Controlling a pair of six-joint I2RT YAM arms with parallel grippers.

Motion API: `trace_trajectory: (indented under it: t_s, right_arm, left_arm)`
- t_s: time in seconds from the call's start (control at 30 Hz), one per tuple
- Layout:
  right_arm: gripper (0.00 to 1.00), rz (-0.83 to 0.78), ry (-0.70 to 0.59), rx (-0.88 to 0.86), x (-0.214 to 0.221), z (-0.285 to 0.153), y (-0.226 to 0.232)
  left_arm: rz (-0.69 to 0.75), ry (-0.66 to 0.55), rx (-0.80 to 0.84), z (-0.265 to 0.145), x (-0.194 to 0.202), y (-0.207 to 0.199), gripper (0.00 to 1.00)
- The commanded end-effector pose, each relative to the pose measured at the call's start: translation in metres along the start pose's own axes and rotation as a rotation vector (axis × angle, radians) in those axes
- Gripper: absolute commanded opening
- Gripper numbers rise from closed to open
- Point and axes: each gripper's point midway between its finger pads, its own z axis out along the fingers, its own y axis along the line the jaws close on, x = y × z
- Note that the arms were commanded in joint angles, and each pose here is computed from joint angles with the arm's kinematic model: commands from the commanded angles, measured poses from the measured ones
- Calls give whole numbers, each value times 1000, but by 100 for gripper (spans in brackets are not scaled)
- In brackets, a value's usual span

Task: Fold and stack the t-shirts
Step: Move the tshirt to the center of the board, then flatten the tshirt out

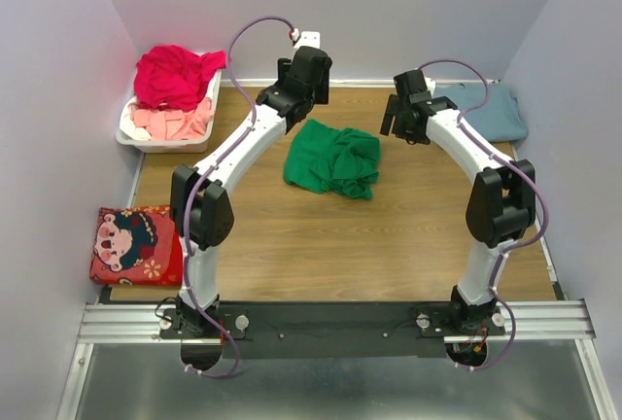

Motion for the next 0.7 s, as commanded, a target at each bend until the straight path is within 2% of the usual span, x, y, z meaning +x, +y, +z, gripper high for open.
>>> trace_trajectory:
  t_s: [0.0, 0.17, 0.37, 0.5, 0.67]
  right_arm:
    - [84, -68, 39, -233, 4, -21, 45]
    - [75, -206, 74, -381, 36, -49, 89]
    - [62, -244, 126, -418, 72, -62, 108]
    - [59, -254, 163, -418, 91, -62, 108]
    - [59, -253, 187, -371, 108, -51, 98]
  left_arm:
    - [-69, 117, 117, 32, 30, -15, 75]
    - [-115, 174, 164, 60, 46, -5, 72]
    - [-108, 270, 134, 86, 82, 13, 70]
    - [-109, 334, 143, 102, 106, 19, 69]
    - [-114, 354, 158, 111, 115, 21, 68]
